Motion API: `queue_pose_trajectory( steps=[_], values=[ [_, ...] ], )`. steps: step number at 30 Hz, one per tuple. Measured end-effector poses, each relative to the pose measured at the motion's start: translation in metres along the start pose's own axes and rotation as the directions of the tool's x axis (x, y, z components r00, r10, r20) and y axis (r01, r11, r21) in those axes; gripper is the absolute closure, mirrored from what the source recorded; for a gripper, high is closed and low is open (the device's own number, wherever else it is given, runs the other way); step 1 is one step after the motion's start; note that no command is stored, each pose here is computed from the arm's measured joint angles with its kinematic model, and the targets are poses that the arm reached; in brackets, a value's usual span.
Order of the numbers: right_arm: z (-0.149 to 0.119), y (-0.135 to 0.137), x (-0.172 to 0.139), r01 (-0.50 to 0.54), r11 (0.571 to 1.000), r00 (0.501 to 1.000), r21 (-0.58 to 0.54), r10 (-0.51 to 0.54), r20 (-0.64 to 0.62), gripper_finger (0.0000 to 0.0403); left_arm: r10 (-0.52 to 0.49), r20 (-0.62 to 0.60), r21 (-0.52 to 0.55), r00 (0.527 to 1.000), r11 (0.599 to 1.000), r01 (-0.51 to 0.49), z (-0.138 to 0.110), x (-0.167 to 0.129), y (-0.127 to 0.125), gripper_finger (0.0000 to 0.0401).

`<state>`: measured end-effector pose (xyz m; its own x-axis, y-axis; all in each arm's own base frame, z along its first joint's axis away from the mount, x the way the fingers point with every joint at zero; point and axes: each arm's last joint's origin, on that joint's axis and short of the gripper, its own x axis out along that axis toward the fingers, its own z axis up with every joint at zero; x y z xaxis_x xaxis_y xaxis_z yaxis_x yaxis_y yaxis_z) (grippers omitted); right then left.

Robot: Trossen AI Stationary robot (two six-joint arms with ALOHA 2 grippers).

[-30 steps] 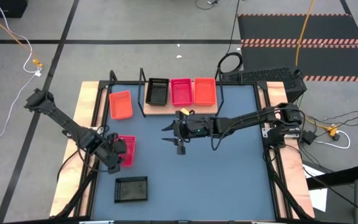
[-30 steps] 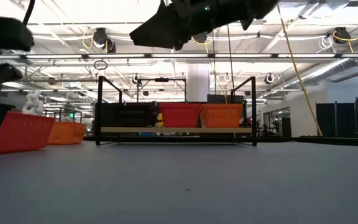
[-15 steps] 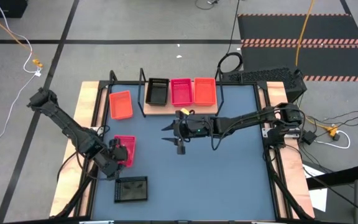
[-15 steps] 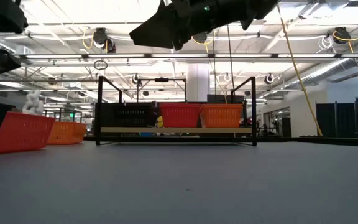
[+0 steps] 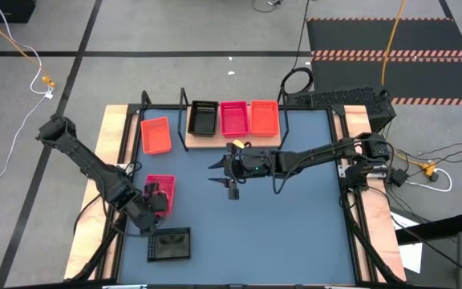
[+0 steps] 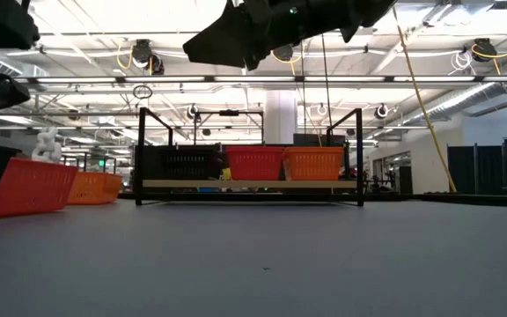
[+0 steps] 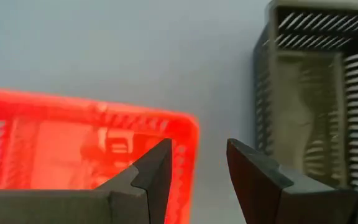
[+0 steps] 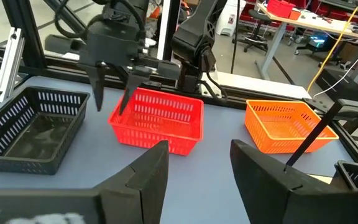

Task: Stack baskets on shelf by color
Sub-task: Stack the red bin on the red bin on the shelf

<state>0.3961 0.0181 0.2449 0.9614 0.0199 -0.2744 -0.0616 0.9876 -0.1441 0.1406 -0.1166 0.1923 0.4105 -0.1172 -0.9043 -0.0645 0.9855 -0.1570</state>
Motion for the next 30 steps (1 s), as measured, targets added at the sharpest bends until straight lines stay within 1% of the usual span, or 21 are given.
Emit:
queue_pose_trajectory(
  steps=[3, 7, 9, 13, 15, 17, 19, 21, 23, 27, 28, 30],
  values=[
    [0.000, 0.000, 0.000, -0.001, 1.000, 1.000, -0.001, 0.001, -0.002, 0.0234, -0.024, 0.016, 0.026, 1.000, 0.999, 0.024, 0.001, 0.003, -0.006, 0.0237],
    [0.000, 0.000, 0.000, -0.001, 1.000, 1.000, -0.001, 0.001, -0.003, 0.0234, -0.008, -0.009, 0.062, 1.000, 0.998, 0.008, -0.003, 0.008, -0.010, 0.0203],
    [0.000, 0.000, 0.000, -0.002, 1.000, 1.000, -0.002, 0.002, -0.003, 0.0234, 0.014, -0.014, 0.069, 1.000, 0.998, -0.013, -0.004, 0.011, -0.011, 0.0181],
    [0.000, 0.000, 0.000, -0.002, 1.000, 1.000, -0.003, 0.002, -0.003, 0.0234, 0.099, -0.041, 0.063, 0.994, 0.993, -0.096, -0.008, 0.013, -0.005, 0.0142],
    [0.000, 0.000, 0.000, -0.002, 1.000, 1.000, -0.003, 0.002, -0.003, 0.0234, 0.132, -0.064, 0.053, 0.989, 0.990, -0.129, -0.010, 0.012, -0.001, 0.0135],
    [0.000, 0.000, 0.000, -0.002, 1.000, 1.000, -0.003, 0.001, -0.002, 0.0234, 0.152, -0.080, 0.051, 0.985, 0.988, -0.148, -0.011, 0.012, 0.001, 0.0140],
    [0.000, 0.000, 0.000, -0.001, 1.000, 1.000, -0.003, 0.001, -0.002, 0.0234, 0.162, -0.089, 0.056, 0.983, 0.986, -0.157, -0.012, 0.012, 0.002, 0.0159],
    [0.000, 0.000, 0.000, -0.001, 1.000, 1.000, -0.003, 0.001, -0.002, 0.0234, 0.162, -0.091, 0.050, 0.983, 0.986, -0.158, -0.012, 0.012, 0.002, 0.0194],
    [0.000, 0.000, 0.000, -0.001, 1.000, 1.000, -0.003, 0.001, -0.002, 0.0234, 0.150, -0.104, 0.047, 0.983, 0.988, -0.146, -0.012, 0.012, 0.001, 0.0240],
    [0.001, 0.000, -0.001, -0.001, 1.000, 1.000, -0.004, 0.001, -0.001, 0.0234, 0.108, -0.150, 0.040, 0.983, 0.994, -0.103, -0.014, 0.012, 0.000, 0.0359],
    [0.002, 0.000, -0.003, -0.002, 1.000, 1.000, -0.004, 0.002, -0.005, 0.0234, 0.101, -0.157, 0.036, 0.982, 0.995, -0.097, -0.014, 0.011, 0.000, 0.0378],
    [0.007, -0.001, -0.008, 0.000, 1.000, 1.000, -0.004, 0.000, 0.000, 0.0234, 0.093, -0.165, 0.013, 0.982, 0.996, -0.092, -0.014, 0.011, 0.000, 0.0384]
  ],
)
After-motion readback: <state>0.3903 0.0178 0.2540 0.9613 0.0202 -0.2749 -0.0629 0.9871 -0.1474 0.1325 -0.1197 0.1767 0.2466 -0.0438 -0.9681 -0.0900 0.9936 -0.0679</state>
